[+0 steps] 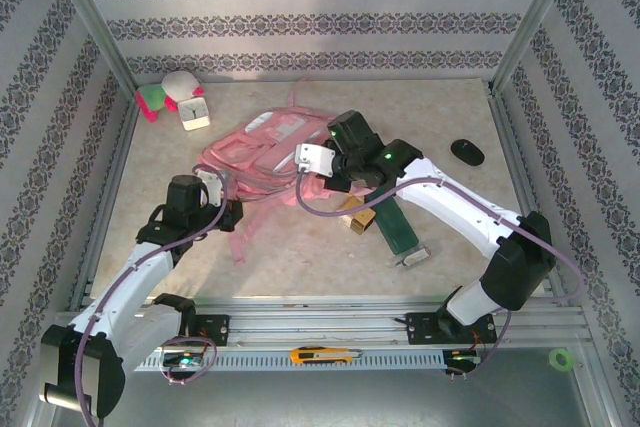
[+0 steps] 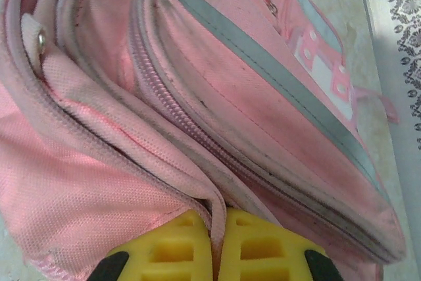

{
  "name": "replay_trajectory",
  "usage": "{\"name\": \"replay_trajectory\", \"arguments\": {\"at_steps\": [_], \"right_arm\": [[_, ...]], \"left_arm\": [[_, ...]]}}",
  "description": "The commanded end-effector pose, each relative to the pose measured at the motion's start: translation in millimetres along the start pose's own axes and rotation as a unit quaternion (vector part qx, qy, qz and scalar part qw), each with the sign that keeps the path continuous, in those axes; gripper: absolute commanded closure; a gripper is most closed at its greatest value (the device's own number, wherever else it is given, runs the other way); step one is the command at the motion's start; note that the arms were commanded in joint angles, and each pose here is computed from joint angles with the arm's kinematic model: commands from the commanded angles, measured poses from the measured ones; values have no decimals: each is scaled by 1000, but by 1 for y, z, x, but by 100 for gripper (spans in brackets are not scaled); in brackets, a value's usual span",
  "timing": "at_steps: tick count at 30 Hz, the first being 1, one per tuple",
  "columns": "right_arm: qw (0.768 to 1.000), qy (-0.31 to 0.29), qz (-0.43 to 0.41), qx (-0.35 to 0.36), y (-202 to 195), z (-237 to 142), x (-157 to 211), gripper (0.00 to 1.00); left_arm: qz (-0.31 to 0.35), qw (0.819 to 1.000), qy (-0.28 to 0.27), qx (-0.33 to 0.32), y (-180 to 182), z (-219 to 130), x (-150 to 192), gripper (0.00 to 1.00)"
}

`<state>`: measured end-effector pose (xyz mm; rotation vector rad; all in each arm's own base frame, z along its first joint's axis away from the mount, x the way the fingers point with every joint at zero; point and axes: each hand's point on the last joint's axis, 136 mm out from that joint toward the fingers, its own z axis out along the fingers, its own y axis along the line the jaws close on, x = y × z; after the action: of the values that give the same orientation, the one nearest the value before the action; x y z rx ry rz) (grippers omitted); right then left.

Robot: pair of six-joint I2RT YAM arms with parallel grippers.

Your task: Pack books, pencil case, and school supplies into a backpack

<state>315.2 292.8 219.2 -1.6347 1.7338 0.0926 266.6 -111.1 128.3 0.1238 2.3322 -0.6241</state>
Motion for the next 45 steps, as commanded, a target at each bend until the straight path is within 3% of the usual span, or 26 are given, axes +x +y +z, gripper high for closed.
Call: {"name": "replay_trajectory", "arguments": {"at_steps": [1, 5, 8, 12, 14, 17, 19, 21, 26, 31, 36, 40, 45], "right_arm": [[995, -49, 39, 78, -36, -18, -22, 100], [996, -65, 33, 52, -13, -3, -39, 100], [997, -55, 23, 38, 2, 9, -42, 100], [997, -55, 39, 35, 5, 16, -37, 100], [996, -53, 55, 39, -1, 13, -29, 100], [995, -56, 65, 50, -8, 5, -26, 100], [995, -66, 62, 49, -9, -2, -30, 100], [995, -76, 54, 42, -6, -6, -34, 100], [995, -85, 30, 38, -9, -19, -41, 100], [995, -98, 16, 13, -13, -38, -47, 100], [995, -99, -12, -19, -13, -57, -44, 100], [994, -101, -24, -27, -14, -66, -41, 100], [994, -107, -19, -30, -17, -71, -38, 100]], "left_arm": [[-17, 997, 34, 70, -29, -7, 14, 99], [-28, 982, 4, 187, -66, -9, -1, 97], [-43, 975, -13, 215, -75, -9, -14, 94], [-35, 982, 15, 186, -68, -5, -11, 87], [-42, 994, 39, 97, -38, 4, 0, 85], [-80, 995, 62, -3, 0, 15, 14, 84], [-97, 993, 71, -1, 3, 25, 18, 77], [-102, 992, 63, 49, -10, 33, 16, 69], [-86, 994, 29, 55, -9, 33, 9, 47], [-60, 996, -50, 37, 1, 26, -3, 46], [-20, 985, -163, 54, 0, 13, -17, 47], [31, 983, -166, 78, -11, 11, -16, 45], [63, 968, -207, 129, -26, 9, -23, 45]]}}
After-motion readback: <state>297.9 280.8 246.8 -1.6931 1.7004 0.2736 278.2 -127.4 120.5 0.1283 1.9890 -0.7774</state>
